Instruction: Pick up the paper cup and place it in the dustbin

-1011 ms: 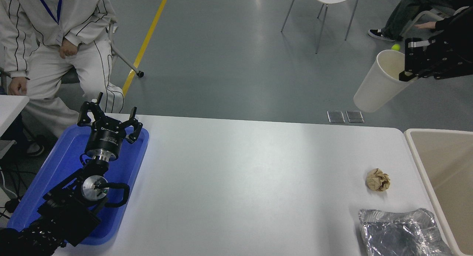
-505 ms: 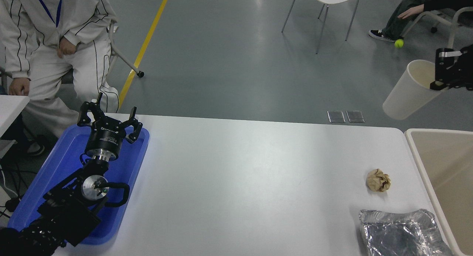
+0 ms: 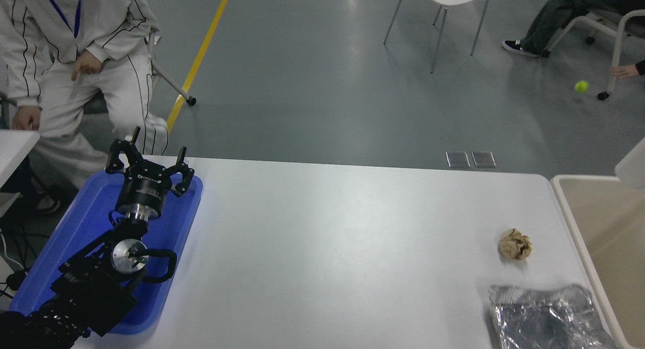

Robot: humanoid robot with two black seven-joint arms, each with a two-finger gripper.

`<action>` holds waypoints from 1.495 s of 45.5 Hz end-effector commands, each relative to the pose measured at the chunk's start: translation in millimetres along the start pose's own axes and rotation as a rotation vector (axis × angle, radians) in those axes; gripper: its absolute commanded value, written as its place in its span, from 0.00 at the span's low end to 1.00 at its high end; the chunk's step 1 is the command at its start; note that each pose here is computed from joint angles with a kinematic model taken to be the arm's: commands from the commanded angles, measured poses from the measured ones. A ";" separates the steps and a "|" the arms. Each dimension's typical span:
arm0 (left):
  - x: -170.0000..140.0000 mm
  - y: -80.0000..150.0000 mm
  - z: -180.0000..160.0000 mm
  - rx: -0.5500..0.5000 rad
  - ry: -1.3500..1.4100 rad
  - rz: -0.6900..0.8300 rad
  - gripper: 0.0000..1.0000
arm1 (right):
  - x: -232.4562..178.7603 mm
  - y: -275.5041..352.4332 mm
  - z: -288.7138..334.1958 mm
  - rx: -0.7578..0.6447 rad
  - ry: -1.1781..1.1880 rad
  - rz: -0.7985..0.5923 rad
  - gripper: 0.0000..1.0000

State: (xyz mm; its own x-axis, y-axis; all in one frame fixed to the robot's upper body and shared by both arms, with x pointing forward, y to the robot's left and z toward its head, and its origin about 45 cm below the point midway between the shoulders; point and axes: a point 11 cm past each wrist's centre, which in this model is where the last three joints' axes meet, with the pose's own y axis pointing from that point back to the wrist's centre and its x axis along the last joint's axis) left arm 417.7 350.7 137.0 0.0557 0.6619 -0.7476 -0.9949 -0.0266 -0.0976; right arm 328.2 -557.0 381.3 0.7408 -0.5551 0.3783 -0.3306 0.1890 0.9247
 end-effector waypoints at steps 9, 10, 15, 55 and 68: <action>0.2 0.2 0.0 0.000 0.000 0.000 1.00 | 0.4 -77.4 81.7 -0.079 -0.150 0.074 0.00; 0.3 0.1 0.2 -0.001 0.000 0.001 1.00 | 0.6 -79.8 86.3 -0.084 -0.158 0.084 0.00; 0.3 0.1 0.2 -0.001 0.000 0.001 1.00 | -3.4 -94.7 104.7 -0.107 -0.189 0.116 0.00; 0.3 0.1 0.2 -0.001 0.000 0.001 1.00 | -118.1 -233.8 137.2 -0.152 -0.242 0.405 0.00; 0.2 0.2 0.1 -0.001 0.000 0.000 1.00 | -121.8 -240.4 134.0 -0.160 -0.236 0.503 0.00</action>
State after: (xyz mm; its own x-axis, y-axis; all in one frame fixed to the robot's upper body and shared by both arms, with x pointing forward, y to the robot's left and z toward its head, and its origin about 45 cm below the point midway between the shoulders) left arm 417.6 350.9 136.9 0.0550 0.6618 -0.7477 -0.9949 -0.0274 -0.0974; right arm 245.2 -644.7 117.5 0.4141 -0.5720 0.7080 -0.4706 0.5313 0.7045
